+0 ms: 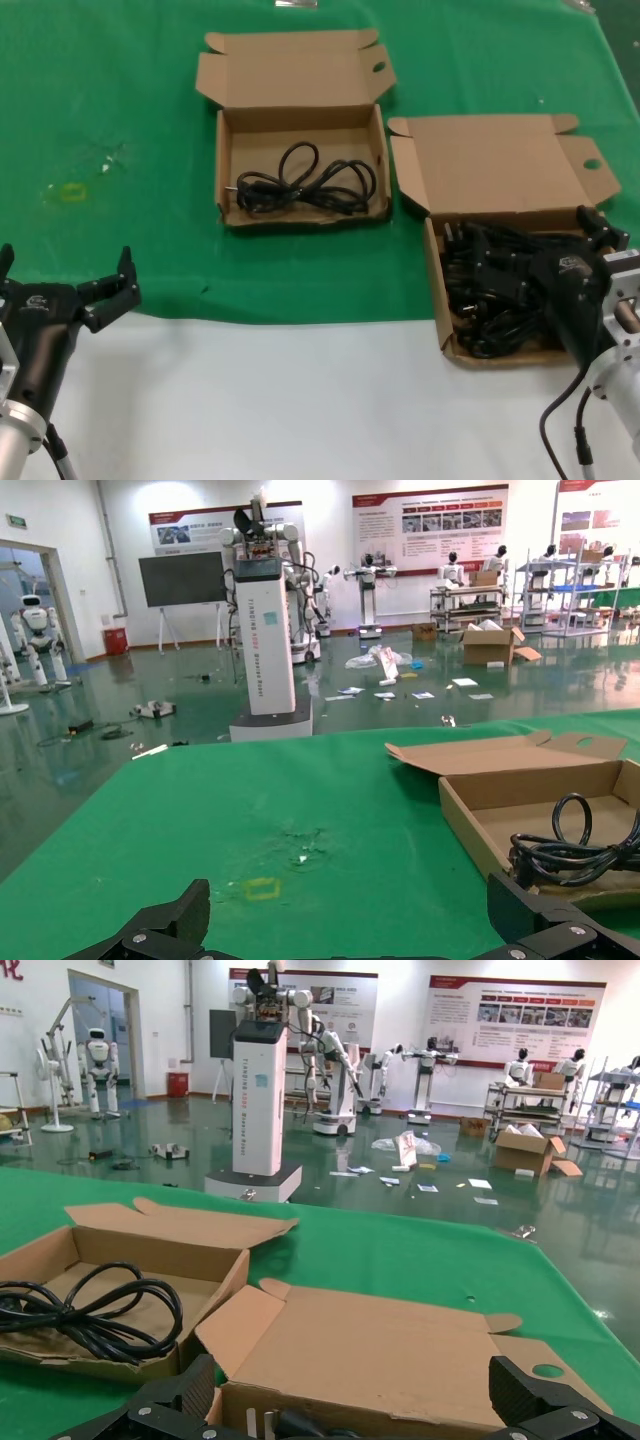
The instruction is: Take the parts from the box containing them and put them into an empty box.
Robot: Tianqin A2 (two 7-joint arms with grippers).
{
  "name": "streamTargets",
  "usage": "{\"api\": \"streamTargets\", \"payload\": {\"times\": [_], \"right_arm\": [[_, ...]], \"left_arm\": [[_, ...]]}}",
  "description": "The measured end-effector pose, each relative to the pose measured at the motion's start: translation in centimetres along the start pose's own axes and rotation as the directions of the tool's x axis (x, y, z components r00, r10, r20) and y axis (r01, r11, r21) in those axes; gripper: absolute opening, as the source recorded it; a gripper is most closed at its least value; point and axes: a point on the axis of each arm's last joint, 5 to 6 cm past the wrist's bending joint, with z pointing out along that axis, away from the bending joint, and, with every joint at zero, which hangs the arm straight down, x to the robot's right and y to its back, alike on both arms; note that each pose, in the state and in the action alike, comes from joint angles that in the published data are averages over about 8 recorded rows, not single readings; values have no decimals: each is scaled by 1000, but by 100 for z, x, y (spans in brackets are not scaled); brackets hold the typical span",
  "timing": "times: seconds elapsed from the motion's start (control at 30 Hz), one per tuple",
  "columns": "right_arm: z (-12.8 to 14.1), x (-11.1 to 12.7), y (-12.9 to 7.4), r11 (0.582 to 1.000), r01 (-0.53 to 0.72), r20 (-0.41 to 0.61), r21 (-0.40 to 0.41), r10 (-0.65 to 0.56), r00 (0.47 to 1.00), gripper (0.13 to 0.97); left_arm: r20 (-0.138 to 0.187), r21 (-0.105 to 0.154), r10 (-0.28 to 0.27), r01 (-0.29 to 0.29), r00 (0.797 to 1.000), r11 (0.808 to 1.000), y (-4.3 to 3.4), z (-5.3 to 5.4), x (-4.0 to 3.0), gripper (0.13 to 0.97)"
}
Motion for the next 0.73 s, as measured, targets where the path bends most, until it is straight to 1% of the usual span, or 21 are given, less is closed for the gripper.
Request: {"api": "streamTargets", "payload": {"times": [0.73], "right_arm": [[0, 0, 0, 1000, 0, 0, 0, 0, 1000, 966]], "left_arm": [[0, 0, 0, 0, 1000, 1000, 0, 0, 0, 966]]}}
